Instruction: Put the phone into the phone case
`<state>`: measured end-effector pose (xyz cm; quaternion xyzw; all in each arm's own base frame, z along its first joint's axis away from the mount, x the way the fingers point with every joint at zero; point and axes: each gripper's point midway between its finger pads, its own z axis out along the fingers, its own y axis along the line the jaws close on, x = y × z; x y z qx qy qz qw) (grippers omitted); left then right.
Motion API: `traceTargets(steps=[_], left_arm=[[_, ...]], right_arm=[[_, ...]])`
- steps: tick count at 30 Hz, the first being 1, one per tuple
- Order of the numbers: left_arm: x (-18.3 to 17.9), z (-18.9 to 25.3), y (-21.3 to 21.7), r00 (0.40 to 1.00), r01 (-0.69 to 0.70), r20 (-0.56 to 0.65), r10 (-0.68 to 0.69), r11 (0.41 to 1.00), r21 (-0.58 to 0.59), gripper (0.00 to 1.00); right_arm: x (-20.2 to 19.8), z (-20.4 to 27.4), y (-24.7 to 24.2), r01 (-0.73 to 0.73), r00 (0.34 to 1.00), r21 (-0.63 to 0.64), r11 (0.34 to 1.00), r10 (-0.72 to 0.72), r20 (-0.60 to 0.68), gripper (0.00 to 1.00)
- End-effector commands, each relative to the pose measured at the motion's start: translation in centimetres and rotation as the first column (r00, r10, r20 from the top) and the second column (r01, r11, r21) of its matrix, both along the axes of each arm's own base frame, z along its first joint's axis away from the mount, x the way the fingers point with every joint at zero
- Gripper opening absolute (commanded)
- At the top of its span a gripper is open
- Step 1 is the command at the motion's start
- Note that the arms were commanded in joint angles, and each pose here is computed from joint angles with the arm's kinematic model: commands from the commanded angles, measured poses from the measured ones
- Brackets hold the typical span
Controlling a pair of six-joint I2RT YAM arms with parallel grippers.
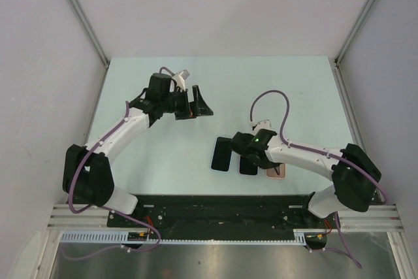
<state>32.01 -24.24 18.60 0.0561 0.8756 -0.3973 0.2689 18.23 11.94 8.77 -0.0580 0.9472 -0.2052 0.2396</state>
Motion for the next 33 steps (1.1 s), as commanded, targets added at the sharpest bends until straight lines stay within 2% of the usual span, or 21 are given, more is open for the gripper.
traceTargets(steps=[1,3,10,17,24,28,33], left_arm=[[-0.2,1.5,-0.4,0.998,0.039,0.057,-0.037,0.999,-0.031,1.0],[-0.2,1.6,-0.4,0.998,0.04,0.058,-0.038,0.999,-0.035,1.0],[-0.1,1.9,0.0,0.997,0.029,0.067,-0.026,0.998,-0.05,1.0],[-0.2,1.6,0.0,0.998,0.027,0.058,-0.024,0.998,-0.052,1.0],[0.0,1.5,0.3,0.998,0.004,0.069,-0.002,0.999,-0.037,0.99],[0.0,1.4,0.4,0.998,0.0,0.07,0.003,1.0,-0.031,0.99],[0.0,1.0,0.4,0.998,0.0,0.065,0.002,1.0,-0.025,0.97]], right_arm=[[1.2,-0.1,-0.1,0.001,0.998,-0.068,0.998,0.004,0.065,0.0],[1.1,-0.5,0.0,-0.003,0.999,-0.078,0.997,0.007,0.053,0.01],[-0.1,-2.5,0.8,0.0,1.0,-0.107,0.994,0.0,0.002,0.2],[-0.6,-4.1,1.2,0.01,1.0,-0.11,0.994,-0.012,-0.02,0.31],[-0.4,-4.2,1.8,0.009,1.0,-0.047,0.999,-0.009,-0.012,0.36],[-0.3,-4.5,1.8,0.02,1.0,-0.016,1.0,-0.02,-0.021,0.44],[0.0,-4.6,1.9,0.04,0.999,0.057,0.998,-0.039,-0.022,0.49]])
